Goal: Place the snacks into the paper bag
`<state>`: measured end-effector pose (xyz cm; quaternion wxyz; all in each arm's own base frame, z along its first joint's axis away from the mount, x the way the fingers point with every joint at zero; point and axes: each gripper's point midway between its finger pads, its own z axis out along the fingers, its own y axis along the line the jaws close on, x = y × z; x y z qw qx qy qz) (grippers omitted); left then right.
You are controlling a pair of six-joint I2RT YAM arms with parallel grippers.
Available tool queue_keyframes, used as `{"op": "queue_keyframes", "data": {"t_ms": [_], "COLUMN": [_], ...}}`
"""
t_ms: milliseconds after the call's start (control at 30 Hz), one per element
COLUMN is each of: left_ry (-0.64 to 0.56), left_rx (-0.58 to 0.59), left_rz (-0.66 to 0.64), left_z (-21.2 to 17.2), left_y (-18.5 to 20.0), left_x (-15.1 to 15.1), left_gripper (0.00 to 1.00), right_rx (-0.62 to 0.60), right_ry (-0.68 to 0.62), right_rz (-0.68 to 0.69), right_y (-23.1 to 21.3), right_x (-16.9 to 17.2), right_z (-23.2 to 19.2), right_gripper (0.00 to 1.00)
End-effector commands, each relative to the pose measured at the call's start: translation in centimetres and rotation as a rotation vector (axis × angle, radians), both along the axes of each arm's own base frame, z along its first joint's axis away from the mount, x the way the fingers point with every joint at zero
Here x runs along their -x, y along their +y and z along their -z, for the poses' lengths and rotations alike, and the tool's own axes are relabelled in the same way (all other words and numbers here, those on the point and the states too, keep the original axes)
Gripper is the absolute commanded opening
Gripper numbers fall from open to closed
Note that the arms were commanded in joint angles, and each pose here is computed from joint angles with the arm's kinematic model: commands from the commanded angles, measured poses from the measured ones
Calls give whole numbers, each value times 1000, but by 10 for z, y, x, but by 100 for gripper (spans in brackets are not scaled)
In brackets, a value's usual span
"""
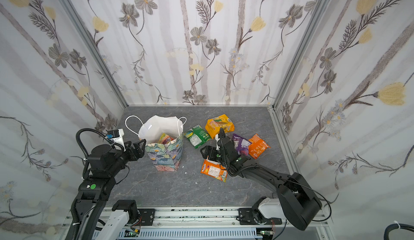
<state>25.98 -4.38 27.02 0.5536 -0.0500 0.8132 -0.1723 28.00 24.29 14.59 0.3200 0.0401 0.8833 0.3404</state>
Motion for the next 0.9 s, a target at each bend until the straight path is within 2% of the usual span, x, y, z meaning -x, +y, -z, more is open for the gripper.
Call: {"op": "queue_keyframes", "data": {"t_ms": [0,167,300,567,867], "left_ry": [-25,-28,-30,-24,-24], "left_rx": [3,2,2,2,2], "left_rz": [6,5,6,5,5], "left_z": [-6,-6,-7,-5,-6], "left_y": [-1,-1,-1,-1,-1], "left_x": [-2,-1,-1,-2,-1], "left_gripper": [82,82,83,83,83], "right_rx": [161,149,101,94,22], "right_ry": [23,102,126,164,156], "right_rz": [146,254,275,267,254], "right_y": [-52,-97,-110,-108,-99], "right_x": [8,26,31,30,23], "right_z": [15,42,58,86,88], "right_gripper": [90,86,83,75,69]}}
